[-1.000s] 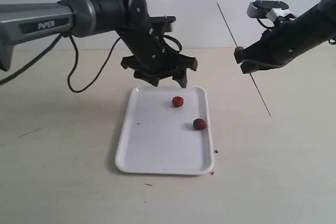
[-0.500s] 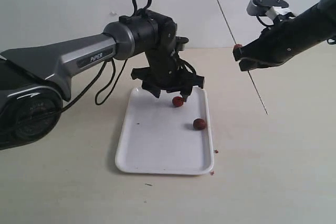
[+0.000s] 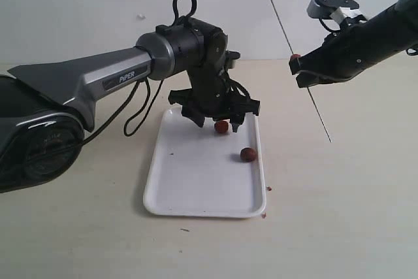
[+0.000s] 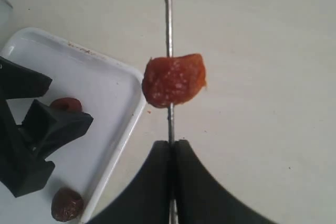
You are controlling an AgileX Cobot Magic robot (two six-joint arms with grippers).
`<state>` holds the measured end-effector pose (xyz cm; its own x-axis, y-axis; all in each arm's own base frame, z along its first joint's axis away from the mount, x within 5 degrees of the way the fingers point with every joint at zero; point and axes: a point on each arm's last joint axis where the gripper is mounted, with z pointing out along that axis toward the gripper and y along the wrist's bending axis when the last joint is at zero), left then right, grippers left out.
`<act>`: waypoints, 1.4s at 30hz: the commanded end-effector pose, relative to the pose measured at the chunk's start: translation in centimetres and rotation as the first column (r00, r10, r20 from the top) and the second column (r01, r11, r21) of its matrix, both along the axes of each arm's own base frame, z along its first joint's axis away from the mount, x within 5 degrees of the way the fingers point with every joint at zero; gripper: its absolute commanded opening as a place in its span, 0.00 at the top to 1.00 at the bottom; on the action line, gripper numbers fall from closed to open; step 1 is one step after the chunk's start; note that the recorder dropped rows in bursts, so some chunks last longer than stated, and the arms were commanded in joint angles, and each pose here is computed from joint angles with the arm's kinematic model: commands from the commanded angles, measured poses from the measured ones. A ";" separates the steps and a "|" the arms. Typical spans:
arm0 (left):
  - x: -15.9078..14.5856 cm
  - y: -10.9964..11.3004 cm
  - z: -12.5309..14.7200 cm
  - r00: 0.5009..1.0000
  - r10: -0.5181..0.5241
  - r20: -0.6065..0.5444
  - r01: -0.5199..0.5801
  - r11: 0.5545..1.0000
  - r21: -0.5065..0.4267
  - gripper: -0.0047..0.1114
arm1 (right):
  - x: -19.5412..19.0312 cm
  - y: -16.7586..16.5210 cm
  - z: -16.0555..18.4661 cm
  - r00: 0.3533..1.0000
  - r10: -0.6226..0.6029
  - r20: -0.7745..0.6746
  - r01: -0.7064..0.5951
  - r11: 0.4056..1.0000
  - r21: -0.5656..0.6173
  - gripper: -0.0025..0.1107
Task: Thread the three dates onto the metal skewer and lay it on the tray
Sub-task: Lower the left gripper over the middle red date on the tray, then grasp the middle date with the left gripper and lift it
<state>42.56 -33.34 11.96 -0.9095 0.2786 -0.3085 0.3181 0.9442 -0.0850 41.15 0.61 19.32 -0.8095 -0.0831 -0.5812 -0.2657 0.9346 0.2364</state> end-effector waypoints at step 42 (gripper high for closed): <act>-0.5 -0.7 -1.6 0.999 0.002 -0.046 -0.002 1.000 -0.014 0.62 | 0.2 0.0 0.2 1.000 0.003 0.015 -0.003 1.000 0.000 0.98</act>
<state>42.42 -33.75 11.38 -0.9132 0.2752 -0.3006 0.3176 0.9427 -0.1017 41.16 0.63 19.33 -0.8085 -0.0833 -0.5825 -0.2671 0.9340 0.2371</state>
